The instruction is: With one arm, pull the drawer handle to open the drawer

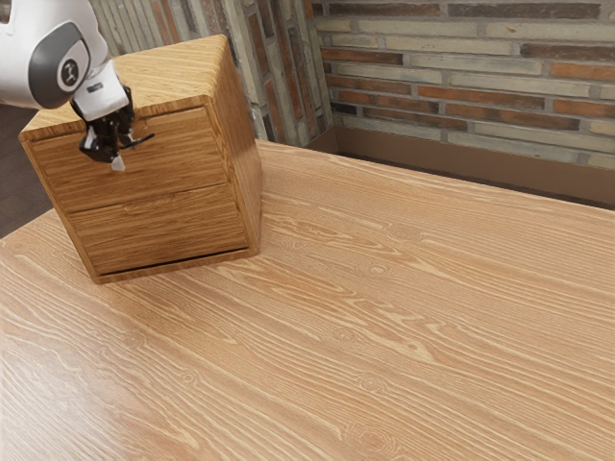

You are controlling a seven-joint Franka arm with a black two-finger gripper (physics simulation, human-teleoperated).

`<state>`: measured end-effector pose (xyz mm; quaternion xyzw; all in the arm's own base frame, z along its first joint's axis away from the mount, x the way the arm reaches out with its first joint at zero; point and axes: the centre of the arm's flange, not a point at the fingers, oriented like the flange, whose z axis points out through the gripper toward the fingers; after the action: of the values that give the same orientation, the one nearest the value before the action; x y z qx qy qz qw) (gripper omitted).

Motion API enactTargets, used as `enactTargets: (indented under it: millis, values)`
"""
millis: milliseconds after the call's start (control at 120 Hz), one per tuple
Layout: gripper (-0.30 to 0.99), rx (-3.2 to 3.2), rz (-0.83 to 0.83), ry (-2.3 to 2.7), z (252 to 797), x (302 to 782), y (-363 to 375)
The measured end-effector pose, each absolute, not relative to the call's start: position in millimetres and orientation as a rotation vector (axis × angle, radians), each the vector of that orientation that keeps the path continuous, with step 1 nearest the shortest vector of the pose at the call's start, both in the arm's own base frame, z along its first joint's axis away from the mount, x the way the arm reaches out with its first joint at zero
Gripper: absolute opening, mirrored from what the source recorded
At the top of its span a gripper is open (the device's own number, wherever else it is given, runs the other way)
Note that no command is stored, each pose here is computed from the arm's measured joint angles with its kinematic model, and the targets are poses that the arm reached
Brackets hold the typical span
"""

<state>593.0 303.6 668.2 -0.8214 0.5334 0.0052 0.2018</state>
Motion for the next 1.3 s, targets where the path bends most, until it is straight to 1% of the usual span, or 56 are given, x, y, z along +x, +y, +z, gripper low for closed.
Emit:
enactTargets:
  millis: [75,108,183,308,392,433,567,650,692,717,733,750,767,775,783,808,858,908,1100,1200,1300]
  values:
    - [0.08,-2.291,0.019,1.489,668,591,308]
    - [0.04,-2.29,0.021,1.492,669,590,308]
    - [-0.02,-2.302,0.005,1.496,672,581,303]
    - [-0.04,-2.366,-0.049,1.462,672,569,301]
    - [-0.11,-2.431,-0.083,1.415,667,561,302]
    - [-0.12,-2.451,-0.099,1.393,670,556,299]
    - [-0.08,-2.503,-0.138,1.324,682,539,286]
    - [-0.1,-2.547,-0.151,1.291,676,533,283]
    - [-0.14,-2.571,-0.154,1.277,670,531,281]
    - [-0.22,-2.583,-0.156,1.27,668,530,279]
    - [-0.21,-2.592,-0.157,1.265,666,528,277]
    - [-0.24,-2.597,-0.16,1.259,667,525,275]
    - [-0.23,-2.601,-0.164,1.254,667,523,273]
    - [-0.19,-2.603,-0.165,1.251,668,522,272]
    - [-0.22,-2.605,-0.167,1.248,669,521,271]
    - [-0.09,-2.611,-0.171,1.239,670,517,268]
    - [-0.12,-2.619,-0.174,1.218,674,511,265]
    - [-0.09,-2.617,-0.176,1.204,676,507,260]
    - [-0.11,-2.604,-0.167,1.158,672,499,250]
    - [-0.1,-2.596,-0.176,1.149,672,487,236]
    - [-0.15,-2.588,-0.184,1.154,668,486,222]
